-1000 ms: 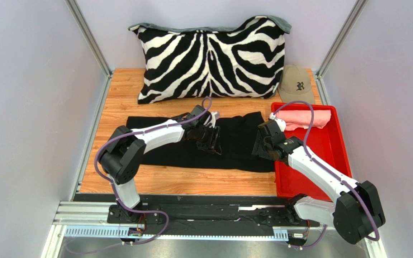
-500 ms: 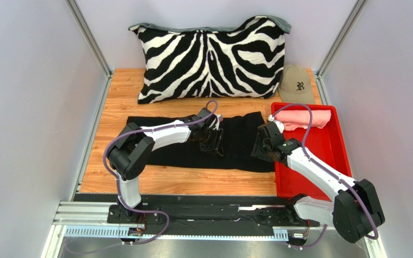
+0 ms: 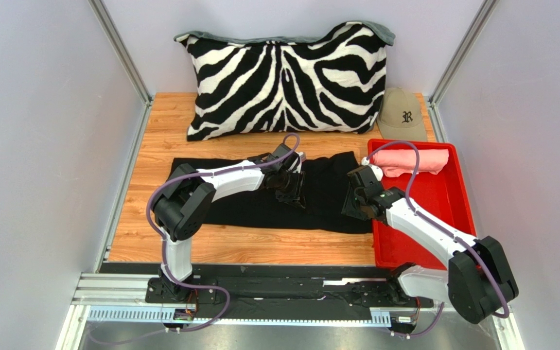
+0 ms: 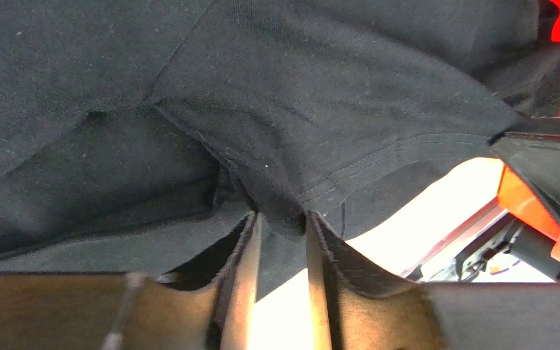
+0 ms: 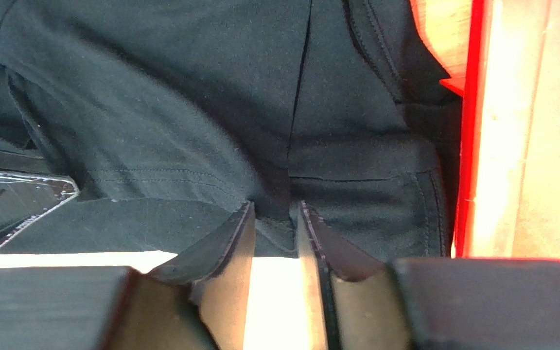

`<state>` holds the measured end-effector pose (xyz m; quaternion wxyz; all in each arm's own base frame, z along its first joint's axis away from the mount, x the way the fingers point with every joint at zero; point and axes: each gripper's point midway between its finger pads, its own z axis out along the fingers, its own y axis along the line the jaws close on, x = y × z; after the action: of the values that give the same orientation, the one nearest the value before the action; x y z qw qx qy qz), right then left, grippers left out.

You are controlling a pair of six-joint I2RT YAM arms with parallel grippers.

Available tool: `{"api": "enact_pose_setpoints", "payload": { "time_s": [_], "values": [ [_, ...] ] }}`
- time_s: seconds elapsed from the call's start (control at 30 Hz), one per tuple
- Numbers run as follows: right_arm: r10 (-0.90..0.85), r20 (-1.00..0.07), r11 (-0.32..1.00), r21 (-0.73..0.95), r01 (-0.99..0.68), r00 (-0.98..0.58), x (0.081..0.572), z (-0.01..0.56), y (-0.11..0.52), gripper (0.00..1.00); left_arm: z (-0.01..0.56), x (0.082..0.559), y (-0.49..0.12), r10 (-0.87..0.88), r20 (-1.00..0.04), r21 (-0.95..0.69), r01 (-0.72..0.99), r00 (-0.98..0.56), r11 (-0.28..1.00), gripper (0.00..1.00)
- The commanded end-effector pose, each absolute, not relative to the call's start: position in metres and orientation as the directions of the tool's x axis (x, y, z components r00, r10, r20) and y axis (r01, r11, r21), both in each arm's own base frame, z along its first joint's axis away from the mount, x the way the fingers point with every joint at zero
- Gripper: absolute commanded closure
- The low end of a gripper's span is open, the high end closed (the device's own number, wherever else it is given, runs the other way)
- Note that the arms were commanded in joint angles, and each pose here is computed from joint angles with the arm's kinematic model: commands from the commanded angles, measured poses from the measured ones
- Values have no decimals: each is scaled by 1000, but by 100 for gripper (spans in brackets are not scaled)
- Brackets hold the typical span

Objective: Roll the t-shirts
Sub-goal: Fold the T-shirt at the center of the board.

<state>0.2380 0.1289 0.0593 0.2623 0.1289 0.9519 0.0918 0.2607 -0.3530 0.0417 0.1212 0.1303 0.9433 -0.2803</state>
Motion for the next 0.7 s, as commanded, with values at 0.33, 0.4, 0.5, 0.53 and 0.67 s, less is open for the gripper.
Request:
{"api": "enact_pose_setpoints", "payload": {
  "time_s": [0.33,0.4,0.5,0.53,0.67],
  "values": [
    [288,-527,951,256,174,-799,253,83,131,100,69,268,-366,166,-346,-518,335,-923,787,99],
    [285,-539,951,262,164,-792,252,92,131,100,72,268,-364,164,-345,-510,331,-924,794,100],
    [289,-558,948,279,152,-778,250,108,131,100,87,270,-362,150,-370,-510,336,-917,792,100],
    [291,-567,946,290,144,-771,251,115,133,100,90,270,-361,148,-372,-509,335,-916,793,100],
    [288,-587,946,295,131,-757,247,131,133,100,100,270,-356,143,-392,-496,340,-909,799,100]
  ]
}}
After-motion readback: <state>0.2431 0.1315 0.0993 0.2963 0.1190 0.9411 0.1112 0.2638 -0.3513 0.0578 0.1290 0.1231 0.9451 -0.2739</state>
